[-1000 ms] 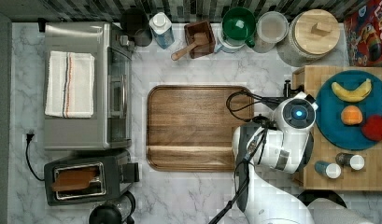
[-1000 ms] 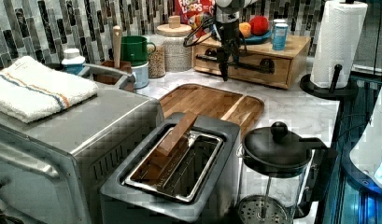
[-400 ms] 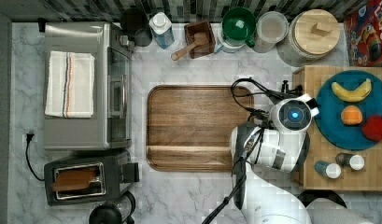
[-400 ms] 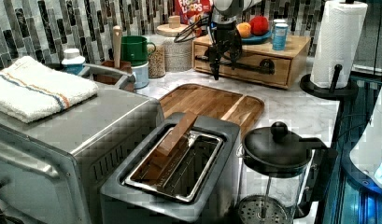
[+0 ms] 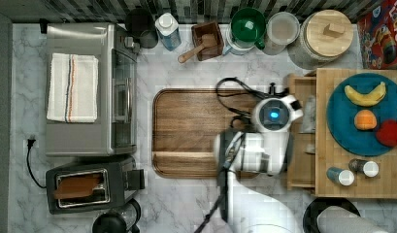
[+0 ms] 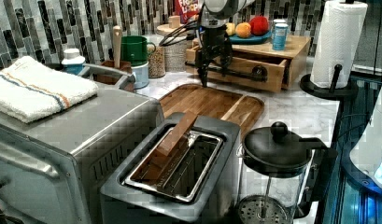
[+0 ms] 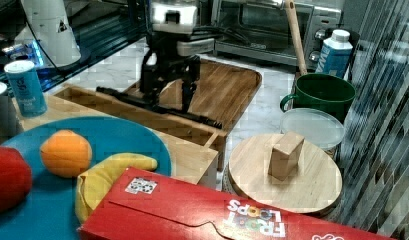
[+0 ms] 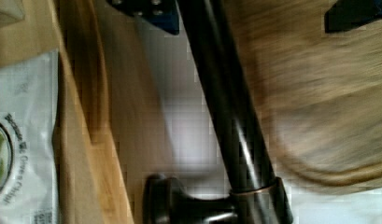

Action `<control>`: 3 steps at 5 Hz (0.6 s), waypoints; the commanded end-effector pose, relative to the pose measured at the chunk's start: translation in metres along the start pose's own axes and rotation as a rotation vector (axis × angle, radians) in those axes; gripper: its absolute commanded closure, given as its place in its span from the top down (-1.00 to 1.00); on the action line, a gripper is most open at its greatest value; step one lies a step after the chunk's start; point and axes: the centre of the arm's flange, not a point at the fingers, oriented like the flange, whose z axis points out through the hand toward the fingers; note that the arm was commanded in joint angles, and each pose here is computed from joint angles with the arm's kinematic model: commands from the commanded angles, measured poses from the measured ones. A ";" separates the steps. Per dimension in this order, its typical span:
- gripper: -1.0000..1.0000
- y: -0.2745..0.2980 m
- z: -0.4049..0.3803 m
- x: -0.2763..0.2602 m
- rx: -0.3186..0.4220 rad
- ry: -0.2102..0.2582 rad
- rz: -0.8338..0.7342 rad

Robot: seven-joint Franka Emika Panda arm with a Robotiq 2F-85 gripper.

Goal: Open the drawer.

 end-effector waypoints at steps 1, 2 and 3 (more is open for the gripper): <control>1.00 -0.210 -0.049 -0.067 0.093 0.037 -0.301; 1.00 -0.206 -0.058 -0.067 0.086 0.040 -0.290; 1.00 -0.206 -0.058 -0.067 0.086 0.040 -0.290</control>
